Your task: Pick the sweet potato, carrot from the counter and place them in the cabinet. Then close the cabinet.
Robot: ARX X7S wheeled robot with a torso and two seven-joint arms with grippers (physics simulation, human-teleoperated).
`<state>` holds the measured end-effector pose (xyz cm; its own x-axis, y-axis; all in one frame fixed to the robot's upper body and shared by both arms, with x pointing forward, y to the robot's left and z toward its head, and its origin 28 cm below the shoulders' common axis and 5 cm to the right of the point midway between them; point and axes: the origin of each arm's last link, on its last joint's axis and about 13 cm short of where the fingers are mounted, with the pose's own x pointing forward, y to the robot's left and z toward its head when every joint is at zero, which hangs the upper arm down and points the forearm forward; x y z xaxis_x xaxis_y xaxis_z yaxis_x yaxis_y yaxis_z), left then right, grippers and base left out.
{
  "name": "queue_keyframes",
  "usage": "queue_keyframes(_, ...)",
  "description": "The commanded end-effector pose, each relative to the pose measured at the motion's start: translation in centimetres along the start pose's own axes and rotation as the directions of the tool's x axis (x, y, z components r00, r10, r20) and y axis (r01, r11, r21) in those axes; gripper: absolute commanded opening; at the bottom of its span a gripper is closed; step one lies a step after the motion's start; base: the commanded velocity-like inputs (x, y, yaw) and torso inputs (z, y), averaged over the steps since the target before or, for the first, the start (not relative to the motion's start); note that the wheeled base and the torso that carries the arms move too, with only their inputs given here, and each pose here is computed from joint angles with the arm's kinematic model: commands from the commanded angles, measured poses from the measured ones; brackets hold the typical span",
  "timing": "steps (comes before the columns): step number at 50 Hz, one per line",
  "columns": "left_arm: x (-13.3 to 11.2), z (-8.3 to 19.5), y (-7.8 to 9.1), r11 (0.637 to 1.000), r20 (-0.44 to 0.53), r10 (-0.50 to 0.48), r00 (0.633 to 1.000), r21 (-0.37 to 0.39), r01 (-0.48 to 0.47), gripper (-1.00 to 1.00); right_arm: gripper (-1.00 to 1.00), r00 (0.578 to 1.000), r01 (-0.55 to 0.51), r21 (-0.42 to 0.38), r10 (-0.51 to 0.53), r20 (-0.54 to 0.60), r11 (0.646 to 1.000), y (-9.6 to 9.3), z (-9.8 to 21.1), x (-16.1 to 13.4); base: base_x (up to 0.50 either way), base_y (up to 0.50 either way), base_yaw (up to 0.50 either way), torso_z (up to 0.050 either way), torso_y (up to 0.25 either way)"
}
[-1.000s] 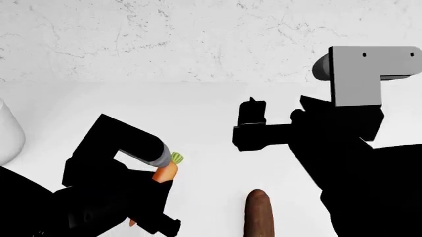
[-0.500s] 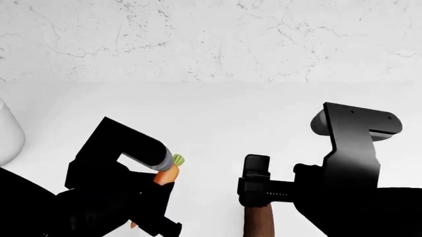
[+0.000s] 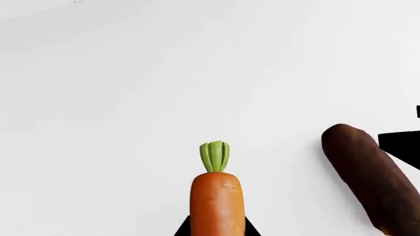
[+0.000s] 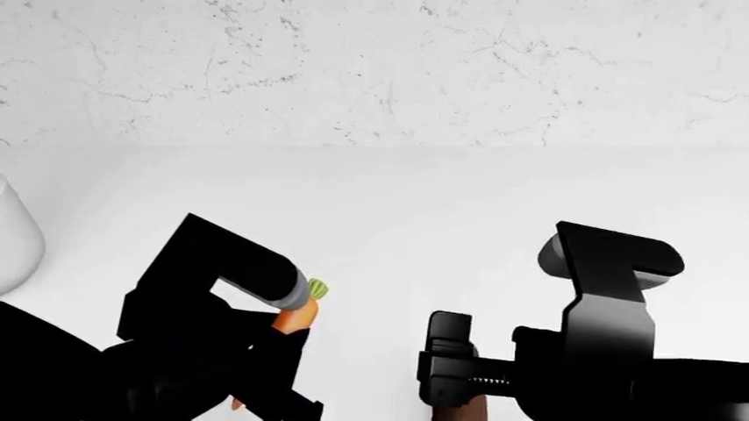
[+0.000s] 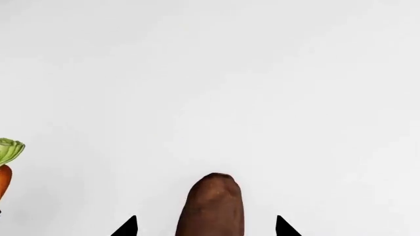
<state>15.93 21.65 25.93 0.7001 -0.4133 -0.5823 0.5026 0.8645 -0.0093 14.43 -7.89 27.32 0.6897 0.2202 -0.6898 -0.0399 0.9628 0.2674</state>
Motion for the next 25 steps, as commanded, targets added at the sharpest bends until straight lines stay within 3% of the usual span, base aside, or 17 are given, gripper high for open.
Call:
queue_keyframes(1, -0.3, 0.1, 0.0, 1.000, 0.000, 0.008, 1.000, -0.005, -0.008, -1.00, 1.00, 0.999, -0.007, 0.020, 0.008, -0.043, 1.000, -0.1, -0.8, 0.6, 0.00, 0.00, 0.00, 0.000, 0.000)
queue_keyframes(25, 0.3, -0.3, 0.0, 1.000, -0.013, -0.003, 1.000, -0.008, 0.003, -1.00, 1.00, 0.988, -0.035, 0.038, 0.040, -0.149, 0.999, 0.0, -2.6, 2.8, 0.00, 0.00, 0.00, 0.000, 0.000)
